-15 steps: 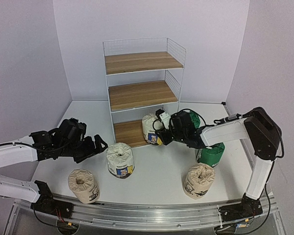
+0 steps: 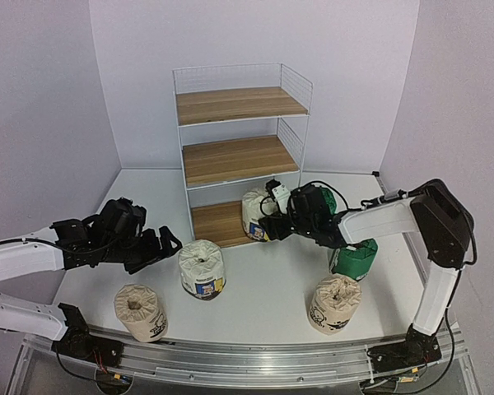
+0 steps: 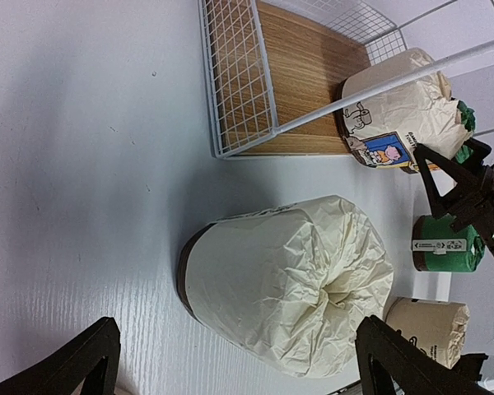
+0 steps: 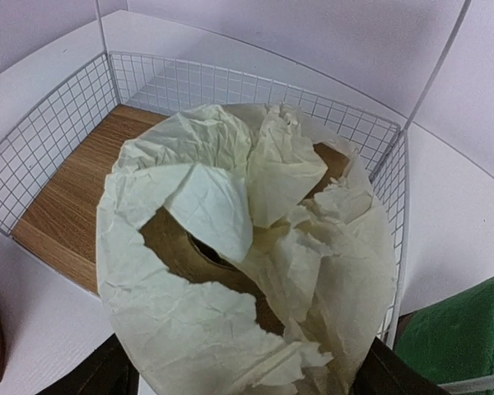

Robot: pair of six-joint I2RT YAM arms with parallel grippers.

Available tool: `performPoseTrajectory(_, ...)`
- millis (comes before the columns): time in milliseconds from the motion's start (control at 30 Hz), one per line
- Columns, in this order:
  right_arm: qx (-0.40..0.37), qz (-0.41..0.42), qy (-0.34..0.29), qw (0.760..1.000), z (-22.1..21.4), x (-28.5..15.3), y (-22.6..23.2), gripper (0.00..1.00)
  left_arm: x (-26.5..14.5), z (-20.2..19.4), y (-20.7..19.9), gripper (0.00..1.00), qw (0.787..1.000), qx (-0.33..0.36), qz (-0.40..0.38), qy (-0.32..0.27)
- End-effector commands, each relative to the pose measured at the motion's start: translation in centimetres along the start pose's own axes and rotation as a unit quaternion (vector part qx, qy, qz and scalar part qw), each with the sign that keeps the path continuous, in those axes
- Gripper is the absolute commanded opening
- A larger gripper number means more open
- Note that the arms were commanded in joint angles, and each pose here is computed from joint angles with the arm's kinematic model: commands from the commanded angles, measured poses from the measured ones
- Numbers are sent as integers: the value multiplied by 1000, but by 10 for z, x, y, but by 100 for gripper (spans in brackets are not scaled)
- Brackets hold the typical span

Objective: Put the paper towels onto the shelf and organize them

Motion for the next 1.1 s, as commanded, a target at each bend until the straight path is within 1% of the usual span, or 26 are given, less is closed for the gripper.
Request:
performPoseTrajectory(0,18,9,-28,999,26,-26,-2,82,-10,11,-20,100,999,5,-32,-16)
performPoseTrajectory(100,28,18,-9,999,18,-37,-1,87,-12,10,-18,100,999,3,-32,-17)
performPoseTrajectory(133,29,21,-5,999,17,-42,0,90,-13,10,-18,100,999,2,-33,-17)
performPoseTrajectory(233,53,35,21,998,6,-53,3,95,-15,10,-16,100,999,-1,-34,-17)
performPoseTrajectory(333,73,70,50,994,-6,-67,13,97,-17,9,-15,100,999,-2,-36,-18)
performPoseTrajectory(400,89,107,68,988,-12,-75,25,97,-17,9,-14,100,999,-2,-36,-20)
performPoseTrajectory(500,109,172,78,976,-13,-84,46,98,-17,9,-14,100,999,-2,-36,-20)
performPoseTrajectory(567,102,202,82,970,-13,-86,60,98,-17,9,-13,100,999,-2,-35,-19)
performPoseTrajectory(667,88,229,94,965,-12,-79,74,98,-15,9,-14,100,999,-1,-37,-19)
performPoseTrajectory(767,81,236,95,964,-7,-68,79,98,-13,8,-14,100,999,-1,-37,-18)
performPoseTrajectory(933,68,223,90,968,1,-42,78,97,-10,8,-16,100,999,-1,-40,-16)
performPoseTrajectory(1067,58,177,88,979,5,-21,67,97,-8,8,-18,100,999,-2,-41,-15)
Point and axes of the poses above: each gripper's point midway between its finger pads, its own x axis out along the fingers, its own y axis along the line the jaws close on, z = x × y, the point moved 2 cm from there along -x, back along the fingers, and after that the axes turned 5 degrees about -x, right-handed, at the moved point
